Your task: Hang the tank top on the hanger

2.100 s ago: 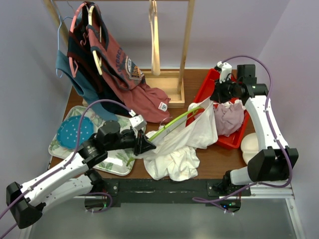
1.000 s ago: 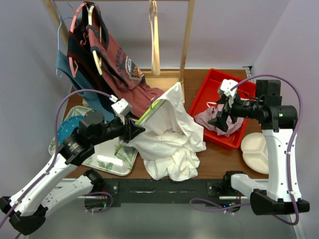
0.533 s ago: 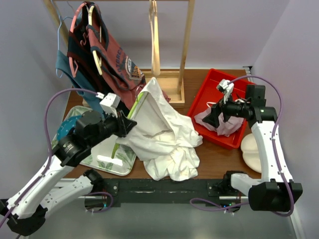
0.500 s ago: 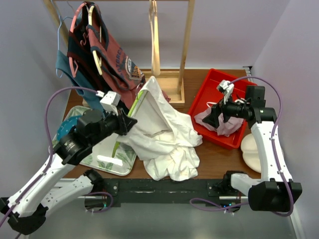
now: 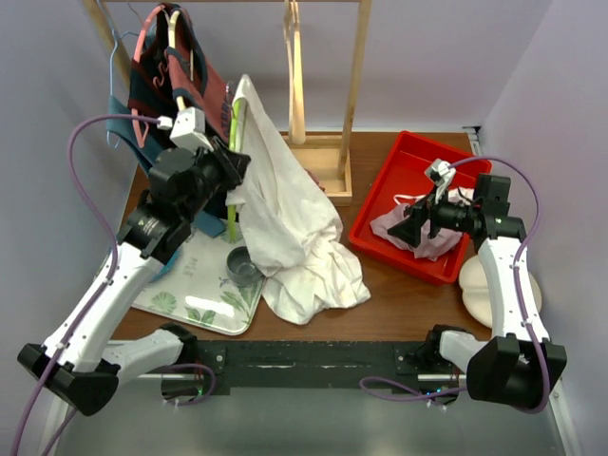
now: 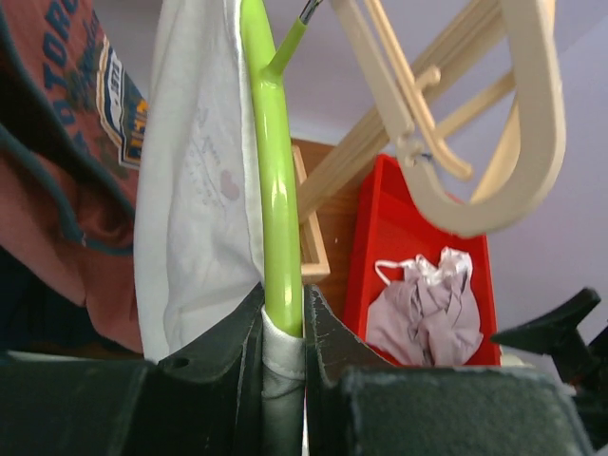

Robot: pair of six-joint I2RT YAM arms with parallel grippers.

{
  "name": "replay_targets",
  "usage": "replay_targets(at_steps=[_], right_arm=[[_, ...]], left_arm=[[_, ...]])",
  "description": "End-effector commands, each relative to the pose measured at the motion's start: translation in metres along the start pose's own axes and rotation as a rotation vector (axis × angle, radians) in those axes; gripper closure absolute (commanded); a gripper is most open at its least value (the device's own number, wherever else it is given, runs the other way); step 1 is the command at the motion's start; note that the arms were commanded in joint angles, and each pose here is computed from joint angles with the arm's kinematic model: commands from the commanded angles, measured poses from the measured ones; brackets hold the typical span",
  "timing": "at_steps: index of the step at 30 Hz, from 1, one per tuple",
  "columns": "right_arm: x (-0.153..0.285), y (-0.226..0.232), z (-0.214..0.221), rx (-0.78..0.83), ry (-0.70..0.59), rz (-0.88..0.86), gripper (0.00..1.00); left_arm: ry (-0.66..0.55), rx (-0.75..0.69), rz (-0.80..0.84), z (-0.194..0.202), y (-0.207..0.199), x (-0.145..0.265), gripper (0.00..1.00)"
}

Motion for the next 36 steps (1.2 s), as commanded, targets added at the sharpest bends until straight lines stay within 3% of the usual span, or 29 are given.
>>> replay_targets(at_steps=[1, 10, 20, 27, 36], right_arm=[[0.001, 0.003, -0.006, 0.034, -0.051, -0.021, 0.01], [0.004, 0.005, -0.004, 0.045, -0.042, -0.003, 0.01], [0.005, 0.006, -0.004, 0.041, -0.044, -0.008, 0.02], [0.004, 0.006, -0.002, 0.039, -0.044, -0.019, 0.01], [0.004, 0.007, -0.002, 0.038, -0.045, -0.025, 0.01]], left_arm=[[-0.284, 0.064, 0.206, -0.072, -0.052, 0.004, 1.0], [-0.373, 0.067, 0.251, -0.12, -0.079, -0.024, 1.0], [-0.411, 0.123, 0.282, -0.157, -0.083, -0.062, 1.0], [-0.427, 0.17, 0.28, -0.182, -0.07, -0.097, 1.0], [-0.375, 0.212, 0.23, -0.179, -0.034, -0.123, 1.0]])
Point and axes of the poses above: each gripper's point midway between its finger pads, its own x axis back along the fingers, its own y axis along the line the jaws close on, z = x × y, the point moved 10 cm from there along x, back along the fingers, and after that the axes turned 15 degrees about x, right-handed, at the moved point
